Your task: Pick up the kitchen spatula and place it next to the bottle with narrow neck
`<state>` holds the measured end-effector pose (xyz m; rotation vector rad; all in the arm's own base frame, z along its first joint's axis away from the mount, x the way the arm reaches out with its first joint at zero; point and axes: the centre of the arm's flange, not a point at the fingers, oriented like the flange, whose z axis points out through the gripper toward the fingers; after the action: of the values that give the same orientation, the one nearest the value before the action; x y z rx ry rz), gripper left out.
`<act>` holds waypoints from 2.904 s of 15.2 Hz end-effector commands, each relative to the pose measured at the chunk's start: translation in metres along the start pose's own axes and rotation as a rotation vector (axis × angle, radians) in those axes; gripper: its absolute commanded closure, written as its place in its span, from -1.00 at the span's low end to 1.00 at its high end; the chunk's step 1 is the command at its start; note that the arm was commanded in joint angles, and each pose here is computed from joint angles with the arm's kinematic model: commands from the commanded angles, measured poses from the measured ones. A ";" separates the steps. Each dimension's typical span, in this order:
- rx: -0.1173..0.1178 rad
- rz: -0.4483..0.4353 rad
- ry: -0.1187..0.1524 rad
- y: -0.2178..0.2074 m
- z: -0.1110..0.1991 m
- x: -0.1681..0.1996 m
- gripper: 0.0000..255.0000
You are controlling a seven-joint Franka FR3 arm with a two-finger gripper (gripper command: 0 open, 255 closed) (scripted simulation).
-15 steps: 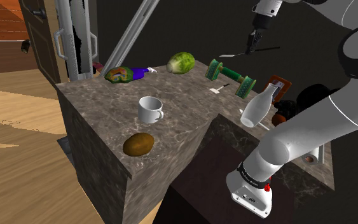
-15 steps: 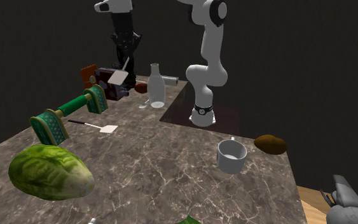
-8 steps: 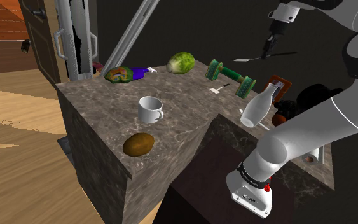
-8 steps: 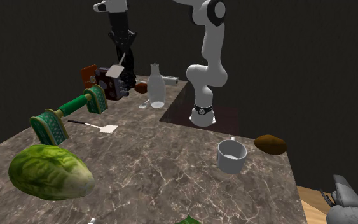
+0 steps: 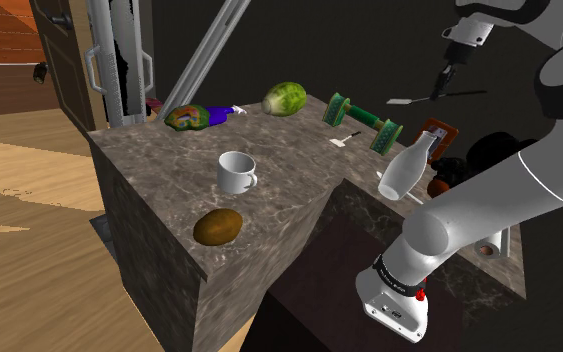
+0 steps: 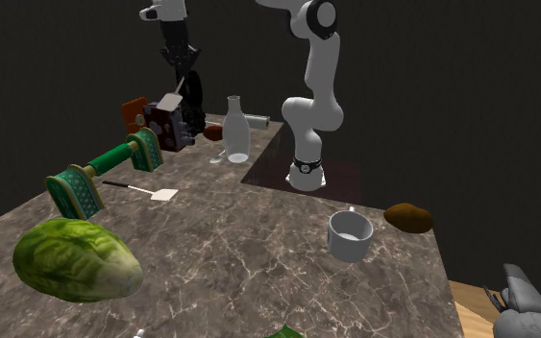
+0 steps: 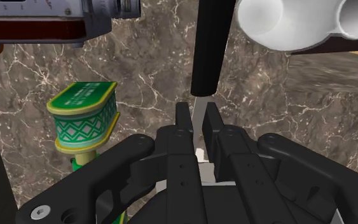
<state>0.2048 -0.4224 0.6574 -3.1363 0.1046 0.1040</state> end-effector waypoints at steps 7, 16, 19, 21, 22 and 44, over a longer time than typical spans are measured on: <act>0.000 -0.001 0.000 0.002 0.041 0.001 1.00; 0.000 -0.001 0.000 0.002 0.088 0.004 1.00; 0.000 -0.001 0.000 0.002 0.104 0.005 1.00; 0.000 -0.001 0.000 0.002 0.115 0.006 1.00; 0.000 -0.001 0.000 0.002 0.120 0.006 1.00; 0.000 -0.001 0.000 0.002 0.236 0.014 1.00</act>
<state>0.2023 -0.4247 0.4275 -3.1361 0.1029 0.1049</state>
